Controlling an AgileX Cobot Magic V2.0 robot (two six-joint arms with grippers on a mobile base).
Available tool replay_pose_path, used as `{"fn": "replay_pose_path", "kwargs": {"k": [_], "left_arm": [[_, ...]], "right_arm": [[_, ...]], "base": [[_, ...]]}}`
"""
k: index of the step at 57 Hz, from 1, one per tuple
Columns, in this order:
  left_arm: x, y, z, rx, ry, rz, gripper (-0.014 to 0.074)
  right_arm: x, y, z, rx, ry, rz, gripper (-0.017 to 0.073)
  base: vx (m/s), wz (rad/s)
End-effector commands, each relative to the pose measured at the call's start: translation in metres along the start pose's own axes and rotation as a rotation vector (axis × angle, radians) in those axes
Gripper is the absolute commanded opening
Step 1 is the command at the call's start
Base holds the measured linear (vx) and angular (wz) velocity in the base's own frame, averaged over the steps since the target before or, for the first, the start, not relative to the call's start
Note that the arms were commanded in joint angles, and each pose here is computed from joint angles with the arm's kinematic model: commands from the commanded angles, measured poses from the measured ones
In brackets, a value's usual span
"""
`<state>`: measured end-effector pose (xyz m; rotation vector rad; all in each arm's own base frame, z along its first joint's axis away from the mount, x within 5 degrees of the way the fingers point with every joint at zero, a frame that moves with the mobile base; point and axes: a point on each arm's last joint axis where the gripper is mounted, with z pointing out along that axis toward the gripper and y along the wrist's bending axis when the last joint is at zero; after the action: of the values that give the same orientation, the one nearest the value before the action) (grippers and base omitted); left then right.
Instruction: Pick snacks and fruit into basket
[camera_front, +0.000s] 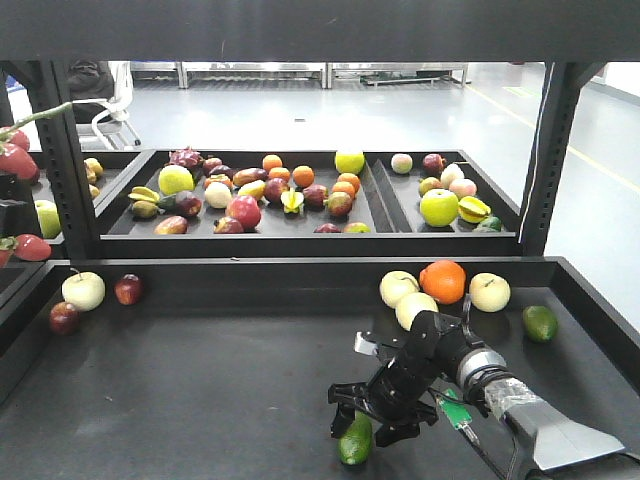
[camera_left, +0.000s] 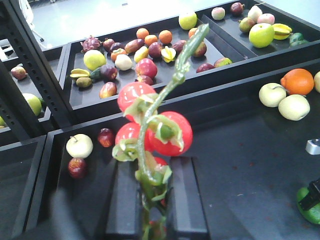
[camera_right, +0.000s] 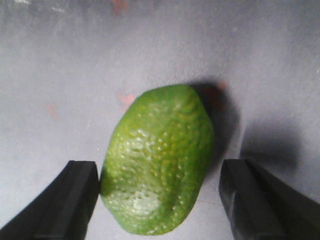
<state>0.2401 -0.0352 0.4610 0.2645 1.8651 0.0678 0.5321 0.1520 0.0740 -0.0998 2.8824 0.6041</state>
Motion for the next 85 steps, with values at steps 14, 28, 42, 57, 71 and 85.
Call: {"fn": "replay_pose_path", "kwargs": {"k": [14, 28, 42, 57, 71, 85], "left_arm": [[-0.017, 0.005, -0.015, -0.048, -0.128, 0.052, -0.0006], [-0.019, 0.006, -0.016, -0.056, -0.144, 0.062, -0.0006], [-0.019, 0.006, -0.016, -0.057, -0.145, 0.064, -0.0006], [-0.02, 0.008, -0.018, -0.071, -0.149, 0.083, -0.0006], [-0.02, 0.008, -0.018, -0.079, -0.153, 0.095, -0.0006], [-0.02, 0.009, -0.018, -0.084, -0.155, 0.103, -0.0006]], "right_arm": [[-0.019, 0.01, -0.05, -0.048, -0.114, -0.022, 0.0459], [-0.01, 0.0, -0.058, -0.007, 0.009, -0.065, 0.0442], [-0.015, 0.002, -0.059, -0.033, -0.041, -0.067, 0.0461], [-0.013, 0.001, -0.054, -0.08, -0.025, -0.093, 0.0505], [-0.01, -0.004, -0.043, -0.162, 0.003, -0.105, 0.0528], [-0.011, -0.004, -0.042, -0.17, -0.011, -0.12, 0.0527]], "base": [[0.0, 0.0], [0.0, 0.0], [0.0, 0.0], [0.0, 0.0], [0.0, 0.0], [0.0, 0.0]]}}
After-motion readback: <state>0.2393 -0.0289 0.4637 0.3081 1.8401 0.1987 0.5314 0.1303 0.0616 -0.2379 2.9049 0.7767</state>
